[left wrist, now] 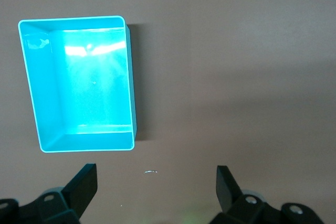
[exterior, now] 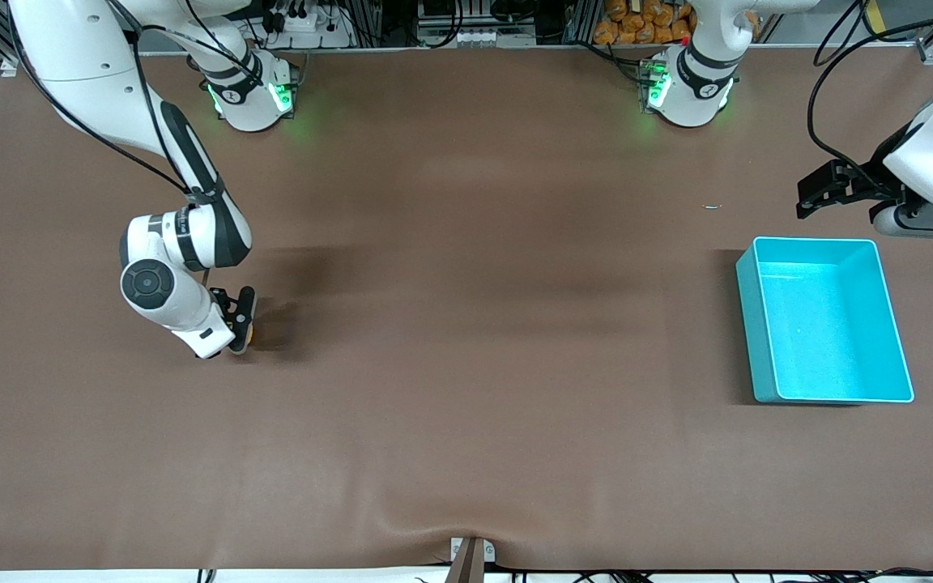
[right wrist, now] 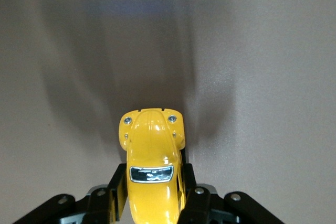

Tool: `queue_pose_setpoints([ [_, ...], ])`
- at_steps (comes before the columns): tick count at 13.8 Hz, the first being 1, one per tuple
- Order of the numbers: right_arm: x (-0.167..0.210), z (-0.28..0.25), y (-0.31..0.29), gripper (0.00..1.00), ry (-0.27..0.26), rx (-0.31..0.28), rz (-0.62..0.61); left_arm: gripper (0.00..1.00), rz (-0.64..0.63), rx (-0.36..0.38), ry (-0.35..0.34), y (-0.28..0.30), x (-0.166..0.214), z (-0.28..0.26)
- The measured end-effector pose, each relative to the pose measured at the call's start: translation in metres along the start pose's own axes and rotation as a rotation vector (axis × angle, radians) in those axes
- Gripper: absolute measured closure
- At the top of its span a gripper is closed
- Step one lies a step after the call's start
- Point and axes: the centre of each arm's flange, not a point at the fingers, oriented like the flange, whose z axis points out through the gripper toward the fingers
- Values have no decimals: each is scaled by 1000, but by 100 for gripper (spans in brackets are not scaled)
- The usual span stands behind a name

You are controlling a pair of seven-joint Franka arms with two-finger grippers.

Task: Wind and store yellow beetle car
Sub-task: 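Drag the held car backward along the table with the right gripper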

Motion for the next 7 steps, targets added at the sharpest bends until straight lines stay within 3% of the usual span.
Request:
queue_pose_setpoints([
  [7, -23, 4, 3, 55, 2, 8, -7, 0, 1, 0, 0, 1, 0, 0],
])
